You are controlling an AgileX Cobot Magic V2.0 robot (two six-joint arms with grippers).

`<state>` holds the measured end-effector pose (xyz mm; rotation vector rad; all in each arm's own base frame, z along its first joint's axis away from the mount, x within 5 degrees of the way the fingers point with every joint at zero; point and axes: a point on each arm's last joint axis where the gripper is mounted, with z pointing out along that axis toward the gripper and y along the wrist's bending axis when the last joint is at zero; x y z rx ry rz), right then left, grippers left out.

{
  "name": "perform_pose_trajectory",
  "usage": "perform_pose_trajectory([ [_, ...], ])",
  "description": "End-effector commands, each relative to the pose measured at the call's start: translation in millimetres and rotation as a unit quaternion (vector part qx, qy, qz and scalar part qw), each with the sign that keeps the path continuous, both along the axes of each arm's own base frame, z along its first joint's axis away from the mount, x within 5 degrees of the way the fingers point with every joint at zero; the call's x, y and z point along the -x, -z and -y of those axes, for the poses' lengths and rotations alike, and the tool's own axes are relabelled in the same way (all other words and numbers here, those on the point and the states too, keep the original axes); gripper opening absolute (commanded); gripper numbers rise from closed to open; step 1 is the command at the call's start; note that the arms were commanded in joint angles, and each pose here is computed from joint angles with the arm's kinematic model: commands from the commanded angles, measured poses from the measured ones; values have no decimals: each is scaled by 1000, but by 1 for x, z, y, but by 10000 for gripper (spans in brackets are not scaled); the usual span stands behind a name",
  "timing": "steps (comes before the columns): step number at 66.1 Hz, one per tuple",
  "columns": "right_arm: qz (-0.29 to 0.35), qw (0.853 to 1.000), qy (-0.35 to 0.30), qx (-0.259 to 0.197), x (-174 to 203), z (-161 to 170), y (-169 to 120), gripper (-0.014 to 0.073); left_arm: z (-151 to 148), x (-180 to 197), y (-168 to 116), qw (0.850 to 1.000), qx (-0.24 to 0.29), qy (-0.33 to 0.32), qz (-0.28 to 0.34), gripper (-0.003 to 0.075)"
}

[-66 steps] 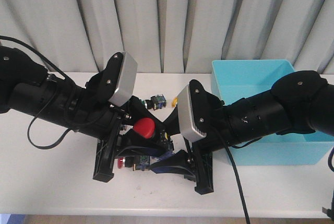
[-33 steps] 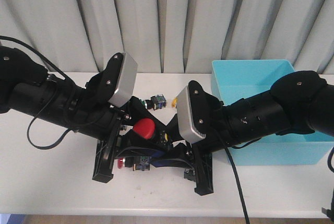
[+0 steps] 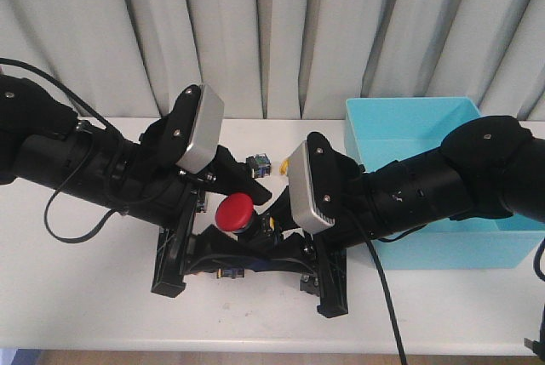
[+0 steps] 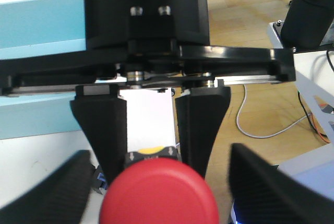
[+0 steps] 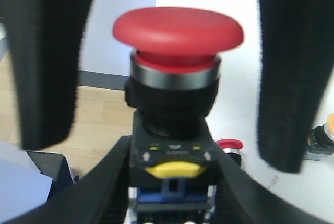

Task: Pick red and yellow buttons and place in box
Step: 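Open the left gripper and carry the red button with the right gripper to the box, then lower the red button into the blue box and open the right gripper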

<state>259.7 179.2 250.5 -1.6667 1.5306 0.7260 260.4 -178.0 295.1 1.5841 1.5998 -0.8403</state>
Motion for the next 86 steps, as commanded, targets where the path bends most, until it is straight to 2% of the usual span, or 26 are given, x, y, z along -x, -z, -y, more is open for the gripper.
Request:
perform_pose_trajectory([
  [1, 20, 999, 2, -34, 1, -2, -22, 202, 2, 3, -25, 999, 46, -9, 14, 645],
  [15, 33, 999, 19, -22, -4, 3, -21, 202, 2, 3, -24, 999, 40, -8, 18, 636],
  [23, 36, 999, 36, -16, -5, 17, -28, 203, 1, 2, -22, 999, 28, -9, 25, 615],
  [32, 50, 997, 42, 37, 1, 43, -38, 203, 0, 0, -22, 999, 25, -18, 32, 585],
  [39, 42, 991, 108, 66, 4, 68, -50, 203, 0, -3, -22, 998, 22, -34, 41, 578],
  [45, 19, 977, 197, 75, 4, 90, -59, 205, -1, -7, -21, 997, 13, -53, 56, 578],
  [52, -19, 942, 324, 89, 1, 116, -65, 205, -3, -12, -21, 995, 8, -74, 70, 578],
  [54, -35, 926, 365, 95, 0, 125, -64, 207, -3, -13, -21, 994, 8, -77, 72, 578],
  [58, -64, 892, 433, 110, -4, 139, -64, 207, -3, -13, -21, 994, 7, -79, 74, 578],
  [59, -74, 880, 455, 115, -5, 144, -63, 207, -3, -13, -21, 994, 7, -79, 74, 578],
  [63, -95, 844, 514, 122, -11, 155, -64, 207, -3, -13, -21, 994, 7, -78, 73, 578],
  [66, -117, 809, 562, 126, -18, 162, -64, 209, -3, -13, -21, 994, 7, -78, 73, 578],
  [73, -139, 750, 631, 142, -36, 173, -61, 210, -3, -13, -21, 994, 7, -77, 73, 578],
  [81, -166, 701, 668, 187, -60, 183, -51, 209, -3, -13, -21, 994, 7, -77, 73, 578],
  [86, -192, 689, 666, 213, -78, 183, -40, 209, -3, -13, -21, 994, 8, -76, 72, 578],
])
